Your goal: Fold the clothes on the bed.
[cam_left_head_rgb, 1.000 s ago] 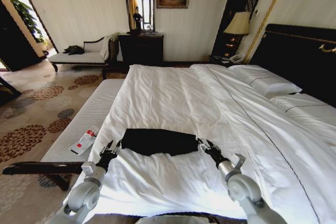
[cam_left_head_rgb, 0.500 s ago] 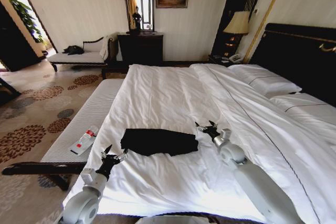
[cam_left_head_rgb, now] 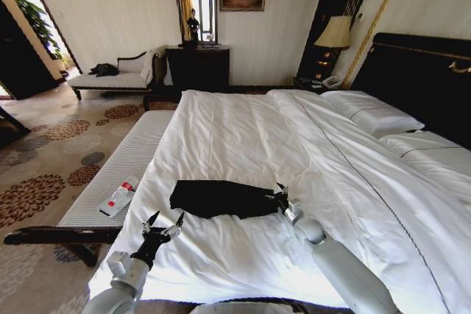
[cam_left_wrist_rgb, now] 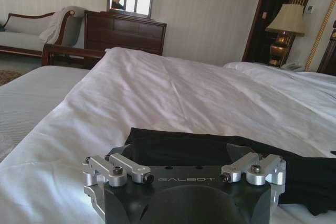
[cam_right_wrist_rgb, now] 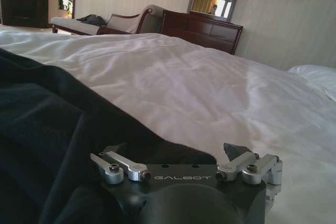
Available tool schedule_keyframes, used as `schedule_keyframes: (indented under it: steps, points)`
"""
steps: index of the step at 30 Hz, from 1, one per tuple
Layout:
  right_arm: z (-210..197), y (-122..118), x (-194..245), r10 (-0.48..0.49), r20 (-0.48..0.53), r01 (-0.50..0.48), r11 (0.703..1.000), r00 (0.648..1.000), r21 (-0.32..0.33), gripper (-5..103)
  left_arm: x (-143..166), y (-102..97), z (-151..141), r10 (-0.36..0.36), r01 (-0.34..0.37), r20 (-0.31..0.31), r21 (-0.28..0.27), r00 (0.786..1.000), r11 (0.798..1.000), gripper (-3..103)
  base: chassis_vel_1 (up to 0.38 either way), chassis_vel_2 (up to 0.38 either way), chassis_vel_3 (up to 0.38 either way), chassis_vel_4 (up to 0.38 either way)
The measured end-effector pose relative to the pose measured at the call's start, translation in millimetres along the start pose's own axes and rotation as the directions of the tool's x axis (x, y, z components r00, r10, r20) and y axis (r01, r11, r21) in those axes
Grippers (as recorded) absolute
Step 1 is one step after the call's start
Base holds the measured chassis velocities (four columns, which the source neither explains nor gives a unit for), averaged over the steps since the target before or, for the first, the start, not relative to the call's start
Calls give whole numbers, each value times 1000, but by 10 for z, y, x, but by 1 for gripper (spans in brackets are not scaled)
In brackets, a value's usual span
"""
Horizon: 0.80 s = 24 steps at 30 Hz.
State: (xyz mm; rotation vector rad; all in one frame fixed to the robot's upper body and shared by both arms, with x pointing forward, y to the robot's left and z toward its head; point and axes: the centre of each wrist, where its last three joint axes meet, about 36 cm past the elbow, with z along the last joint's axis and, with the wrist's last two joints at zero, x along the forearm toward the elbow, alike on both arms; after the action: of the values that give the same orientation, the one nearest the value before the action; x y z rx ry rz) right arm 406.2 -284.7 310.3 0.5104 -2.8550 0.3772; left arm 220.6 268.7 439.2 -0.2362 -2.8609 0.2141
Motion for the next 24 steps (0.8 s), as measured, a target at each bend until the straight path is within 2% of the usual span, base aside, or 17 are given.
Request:
schedule_keyframes:
  steps: [5, 8, 9, 10, 11, 12, 13, 14, 16, 17, 19, 22, 24]
  points:
    - [-89, 58, 193, 17, 30, -16, 1000, 999, -25, 100, -7, 4, 2, -3, 3, 2, 2, 1000, 1000, 100, 0, 0, 0, 0]
    - [-281, 93, 393, 40, 11, -37, 983, 999, -182, 100, 4, -4, 20, -11, 11, 0, 5, 1000, 1000, 100, 0, 0, 0, 0]
    - [-281, 93, 393, 40, 11, -37, 983, 999, -182, 100, 4, -4, 20, -11, 11, 0, 5, 1000, 1000, 100, 0, 0, 0, 0]
    - [-351, 121, 456, 29, -27, -36, 959, 999, -281, 100, 21, -15, 26, -12, 12, -2, 8, 1000, 1000, 100, 0, 0, 0, 0]
    - [-418, 142, 480, 9, -66, -34, 921, 998, -389, 100, 32, -21, 28, -12, 12, -3, 9, 1000, 1000, 100, 0, 0, 0, 0]
    - [-418, 142, 480, 9, -66, -34, 921, 998, -389, 100, 32, -21, 28, -12, 12, -3, 9, 1000, 1000, 100, 0, 0, 0, 0]
    - [-545, 157, 469, -28, -129, -48, 833, 991, -551, 100, 52, -35, 24, -10, 10, -4, 9, 1000, 1000, 100, 0, 0, 0, 0]
    - [-617, 138, 425, -51, -152, -57, 774, 987, -630, 100, 63, -42, 22, -9, 9, -5, 9, 1000, 1000, 100, 0, 0, 0, 0]
    - [-703, 64, 306, -64, -165, -75, 693, 984, -717, 100, 93, -54, 10, -9, 9, -4, 7, 1000, 1000, 100, 0, 0, 0, 0]
    - [-703, 64, 306, -64, -165, -75, 693, 984, -717, 100, 93, -54, 10, -9, 9, -4, 7, 1000, 1000, 100, 0, 0, 0, 0]
    - [-696, 3, 248, -65, -179, -93, 655, 982, -750, 100, 120, -56, -17, -11, 11, 0, 4, 1000, 1000, 100, 0, 0, 0, 0]
    - [-616, -76, 250, -72, -204, -117, 615, 976, -780, 100, 128, -48, -43, -17, 17, 11, 2, 1000, 1000, 100, 0, 0, 0, 0]
    - [-583, -94, 254, -69, -210, -125, 612, 975, -781, 100, 126, -48, -45, -18, 18, 15, 3, 1000, 1000, 100, 0, 0, 0, 0]
